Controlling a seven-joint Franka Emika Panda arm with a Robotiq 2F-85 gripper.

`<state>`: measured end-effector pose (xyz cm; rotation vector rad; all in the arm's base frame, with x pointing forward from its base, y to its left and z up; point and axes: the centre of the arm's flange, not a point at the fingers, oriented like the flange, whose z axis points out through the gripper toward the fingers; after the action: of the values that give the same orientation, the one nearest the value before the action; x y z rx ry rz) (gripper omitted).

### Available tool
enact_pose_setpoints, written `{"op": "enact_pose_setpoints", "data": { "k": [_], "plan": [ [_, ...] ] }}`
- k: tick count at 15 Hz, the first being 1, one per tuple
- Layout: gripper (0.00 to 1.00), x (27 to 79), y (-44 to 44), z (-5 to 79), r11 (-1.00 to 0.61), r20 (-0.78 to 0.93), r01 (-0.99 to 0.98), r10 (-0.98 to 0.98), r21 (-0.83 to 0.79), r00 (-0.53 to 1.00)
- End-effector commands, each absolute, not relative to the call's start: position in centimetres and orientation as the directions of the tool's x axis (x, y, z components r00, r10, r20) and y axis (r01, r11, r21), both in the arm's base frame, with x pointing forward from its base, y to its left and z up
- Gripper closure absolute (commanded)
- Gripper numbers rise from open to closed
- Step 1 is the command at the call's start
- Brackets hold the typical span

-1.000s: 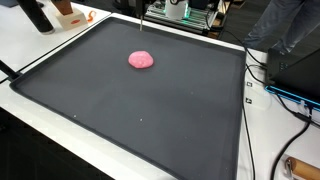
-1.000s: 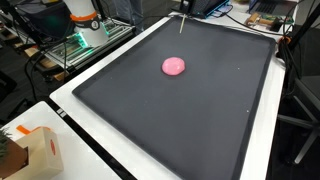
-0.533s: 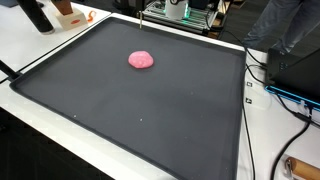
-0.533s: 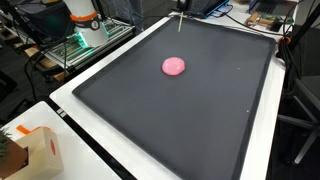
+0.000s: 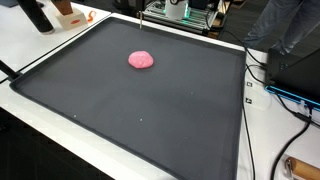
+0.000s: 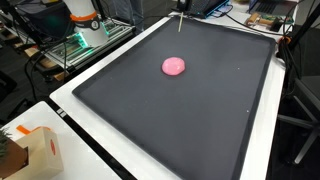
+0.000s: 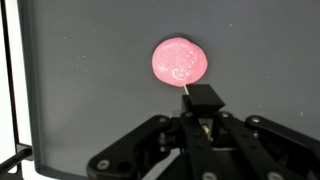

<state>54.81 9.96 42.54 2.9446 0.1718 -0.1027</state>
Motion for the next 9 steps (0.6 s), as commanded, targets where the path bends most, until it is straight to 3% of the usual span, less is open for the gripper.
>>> {"op": "enact_pose_setpoints", "data": {
  "k": [1,9],
  "plan": [
    [0.97,55.2,8.8,40.8,-0.988,-0.097,0.117,0.108,0.099,0.989],
    [0.97,55.0,6.1,36.1,-0.993,-0.088,0.115,0.117,-0.025,0.989]
  ]
}}
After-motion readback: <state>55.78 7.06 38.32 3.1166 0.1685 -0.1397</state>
